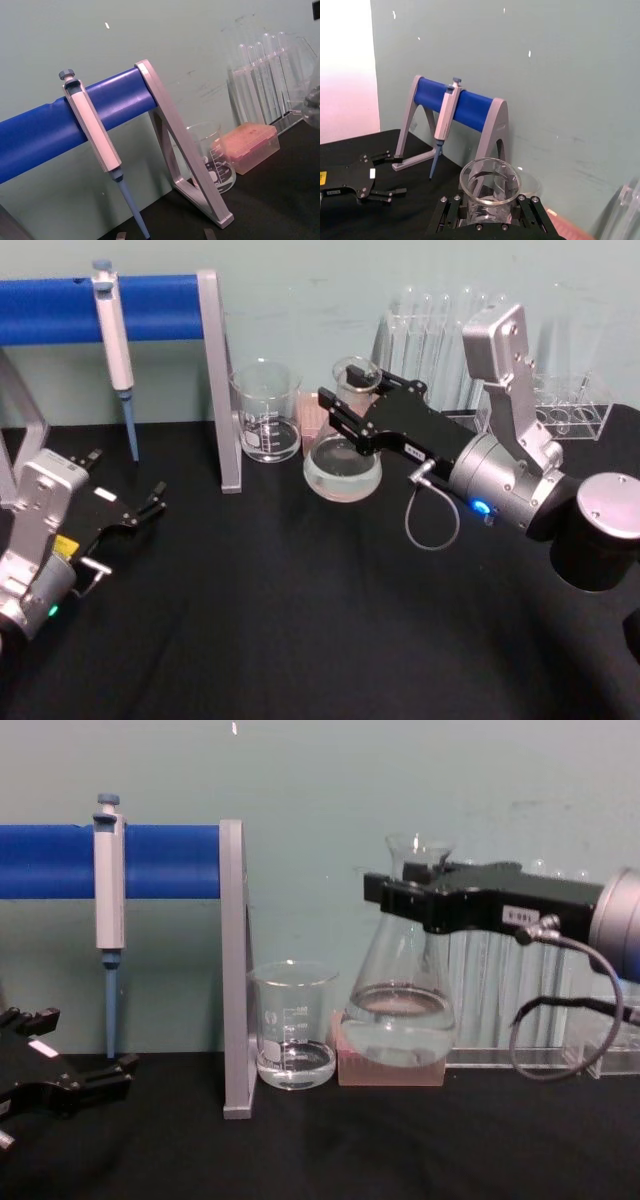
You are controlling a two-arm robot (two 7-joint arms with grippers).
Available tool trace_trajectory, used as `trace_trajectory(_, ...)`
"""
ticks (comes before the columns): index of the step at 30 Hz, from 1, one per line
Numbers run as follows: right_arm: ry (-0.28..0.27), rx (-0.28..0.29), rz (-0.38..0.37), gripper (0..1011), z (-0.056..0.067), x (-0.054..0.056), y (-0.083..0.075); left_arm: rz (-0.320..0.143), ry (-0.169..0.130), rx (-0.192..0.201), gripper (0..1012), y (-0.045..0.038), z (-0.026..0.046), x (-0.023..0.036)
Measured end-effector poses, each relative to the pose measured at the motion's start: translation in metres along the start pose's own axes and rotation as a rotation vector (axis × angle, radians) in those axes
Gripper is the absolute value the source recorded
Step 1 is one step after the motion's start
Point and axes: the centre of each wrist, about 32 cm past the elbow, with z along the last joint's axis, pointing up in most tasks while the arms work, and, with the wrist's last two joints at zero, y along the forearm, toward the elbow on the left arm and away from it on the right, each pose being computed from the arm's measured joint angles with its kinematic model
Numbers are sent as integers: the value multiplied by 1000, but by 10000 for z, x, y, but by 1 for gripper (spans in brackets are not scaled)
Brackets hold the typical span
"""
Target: Grasp the erlenmeyer flask with one hand, shake it three times, then place it back.
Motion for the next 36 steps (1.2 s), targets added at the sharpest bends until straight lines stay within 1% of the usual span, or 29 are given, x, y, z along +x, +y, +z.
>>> trace_trajectory(7,-12,2,2,450,103,-1,1,0,0,0,1001,0,0,0)
trace_trajectory(12,-7,-3,6,450,130,-9,3,0,0,0,1001,0,0,0)
trace_trajectory(20,13,-13,15,450,131,-38,-2,0,0,0,1001,0,0,0)
trace_trajectory(36,22,-26,15,450,106,-55,-23,0,0,0,1001,0,0,0)
